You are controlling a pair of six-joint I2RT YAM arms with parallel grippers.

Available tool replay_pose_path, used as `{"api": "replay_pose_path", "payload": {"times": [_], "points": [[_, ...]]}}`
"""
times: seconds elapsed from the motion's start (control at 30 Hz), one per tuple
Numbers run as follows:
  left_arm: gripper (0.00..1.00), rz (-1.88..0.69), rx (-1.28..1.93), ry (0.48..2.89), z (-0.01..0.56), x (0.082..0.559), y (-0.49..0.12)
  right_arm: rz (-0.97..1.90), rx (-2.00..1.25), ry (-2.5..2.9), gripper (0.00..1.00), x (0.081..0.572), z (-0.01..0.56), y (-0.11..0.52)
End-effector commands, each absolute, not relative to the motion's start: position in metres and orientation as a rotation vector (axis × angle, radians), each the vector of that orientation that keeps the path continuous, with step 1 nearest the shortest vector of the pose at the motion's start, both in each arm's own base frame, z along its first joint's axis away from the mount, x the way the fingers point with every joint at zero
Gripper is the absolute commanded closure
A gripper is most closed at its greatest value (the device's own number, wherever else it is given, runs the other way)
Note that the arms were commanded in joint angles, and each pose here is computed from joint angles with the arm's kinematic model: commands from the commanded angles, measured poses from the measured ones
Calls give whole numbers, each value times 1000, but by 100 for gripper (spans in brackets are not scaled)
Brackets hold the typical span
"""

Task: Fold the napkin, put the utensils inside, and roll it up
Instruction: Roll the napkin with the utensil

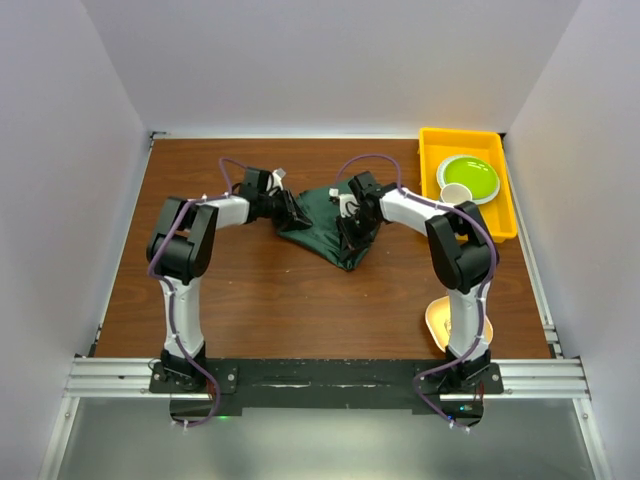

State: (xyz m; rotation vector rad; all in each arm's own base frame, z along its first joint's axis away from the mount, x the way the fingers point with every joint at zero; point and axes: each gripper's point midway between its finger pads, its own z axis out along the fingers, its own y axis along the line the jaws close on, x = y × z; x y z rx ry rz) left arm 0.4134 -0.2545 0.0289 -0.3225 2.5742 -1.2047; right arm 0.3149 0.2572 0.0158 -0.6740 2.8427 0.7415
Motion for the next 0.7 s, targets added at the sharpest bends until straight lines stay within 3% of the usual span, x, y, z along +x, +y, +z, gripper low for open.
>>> {"api": "replay_pose_path", "payload": {"times": [0.0,0.1,0.33,0.67], "points": [[72,-1204,-203,2517,54,425,-254,640,-690,2966,99,302,-23,244],[69,-1328,-155,2409,80,428,-266,655,-673,2977,99,302,-26,244],[83,-1473,-104,2283,114,408,-272,696,-646,2994,99,300,-28,243],[91,-1625,-75,2178,118,365,-287,731,-632,2999,99,300,-29,245]]}}
